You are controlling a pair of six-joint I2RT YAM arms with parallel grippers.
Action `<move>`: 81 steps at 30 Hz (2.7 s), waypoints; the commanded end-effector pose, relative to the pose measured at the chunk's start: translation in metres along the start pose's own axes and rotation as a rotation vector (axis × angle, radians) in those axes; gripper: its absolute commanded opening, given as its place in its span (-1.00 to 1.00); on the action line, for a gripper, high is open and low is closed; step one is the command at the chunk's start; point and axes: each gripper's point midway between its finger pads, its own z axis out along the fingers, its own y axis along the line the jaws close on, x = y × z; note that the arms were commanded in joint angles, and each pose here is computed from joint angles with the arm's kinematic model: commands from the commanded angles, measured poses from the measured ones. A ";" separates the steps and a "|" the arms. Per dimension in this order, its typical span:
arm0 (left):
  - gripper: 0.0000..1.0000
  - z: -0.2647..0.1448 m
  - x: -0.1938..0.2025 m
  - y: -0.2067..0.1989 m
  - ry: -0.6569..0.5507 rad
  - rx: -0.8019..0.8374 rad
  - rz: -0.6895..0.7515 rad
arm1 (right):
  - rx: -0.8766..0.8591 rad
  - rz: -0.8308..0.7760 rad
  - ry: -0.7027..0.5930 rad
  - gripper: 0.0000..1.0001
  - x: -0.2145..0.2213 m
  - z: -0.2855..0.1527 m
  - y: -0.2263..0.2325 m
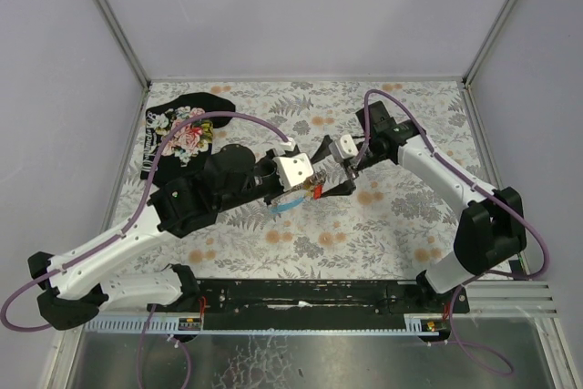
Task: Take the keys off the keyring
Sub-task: Remove the key from the keyring.
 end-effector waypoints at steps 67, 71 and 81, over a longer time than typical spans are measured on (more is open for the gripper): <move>-1.00 -0.026 0.028 0.010 0.278 -0.286 -0.233 | 0.436 0.298 0.515 -0.75 -0.029 -0.052 -0.043; -1.00 -0.031 0.030 0.008 0.239 -0.264 -0.221 | 0.382 0.277 0.487 -0.75 -0.033 -0.046 -0.037; -1.00 -0.020 0.025 0.004 0.194 -0.260 -0.291 | 0.373 0.263 0.457 -0.77 -0.035 -0.042 -0.039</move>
